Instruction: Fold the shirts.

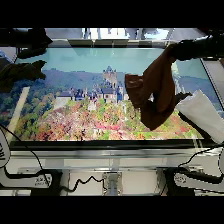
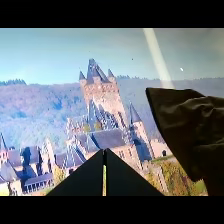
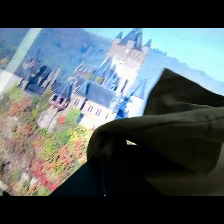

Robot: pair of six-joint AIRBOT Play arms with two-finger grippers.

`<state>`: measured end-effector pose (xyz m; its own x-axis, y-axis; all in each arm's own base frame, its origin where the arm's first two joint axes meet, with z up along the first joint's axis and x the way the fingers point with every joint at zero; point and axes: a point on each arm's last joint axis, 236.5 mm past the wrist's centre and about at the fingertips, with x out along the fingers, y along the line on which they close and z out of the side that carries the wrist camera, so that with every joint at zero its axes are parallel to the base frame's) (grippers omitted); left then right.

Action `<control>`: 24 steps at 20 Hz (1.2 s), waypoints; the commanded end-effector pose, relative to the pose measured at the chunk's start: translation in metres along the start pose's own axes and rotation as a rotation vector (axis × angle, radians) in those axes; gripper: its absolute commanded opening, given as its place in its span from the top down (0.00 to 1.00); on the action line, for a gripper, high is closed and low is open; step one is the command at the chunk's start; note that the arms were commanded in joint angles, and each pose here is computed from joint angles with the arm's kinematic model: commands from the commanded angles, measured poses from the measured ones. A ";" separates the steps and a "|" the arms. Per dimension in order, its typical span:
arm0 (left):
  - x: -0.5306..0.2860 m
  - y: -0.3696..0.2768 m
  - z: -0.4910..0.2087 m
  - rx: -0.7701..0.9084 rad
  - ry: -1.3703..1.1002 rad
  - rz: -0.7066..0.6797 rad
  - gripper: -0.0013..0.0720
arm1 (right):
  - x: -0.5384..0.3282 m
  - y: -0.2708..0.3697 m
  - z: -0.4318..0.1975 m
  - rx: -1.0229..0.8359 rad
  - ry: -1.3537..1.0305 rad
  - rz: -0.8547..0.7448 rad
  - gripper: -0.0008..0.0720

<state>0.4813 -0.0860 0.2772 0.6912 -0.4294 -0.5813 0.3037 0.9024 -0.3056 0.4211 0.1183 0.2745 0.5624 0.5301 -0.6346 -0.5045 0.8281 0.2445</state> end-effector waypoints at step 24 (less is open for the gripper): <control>0.049 -0.040 -0.064 -0.086 0.232 -0.315 0.05 | 0.211 0.161 -0.090 0.066 0.432 0.671 0.77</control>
<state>0.4606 -0.1322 0.2119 0.4354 -0.6321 -0.6410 0.3868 0.7743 -0.5008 0.3730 0.3990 0.1052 -0.2517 0.8500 -0.4627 -0.5920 0.2430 0.7684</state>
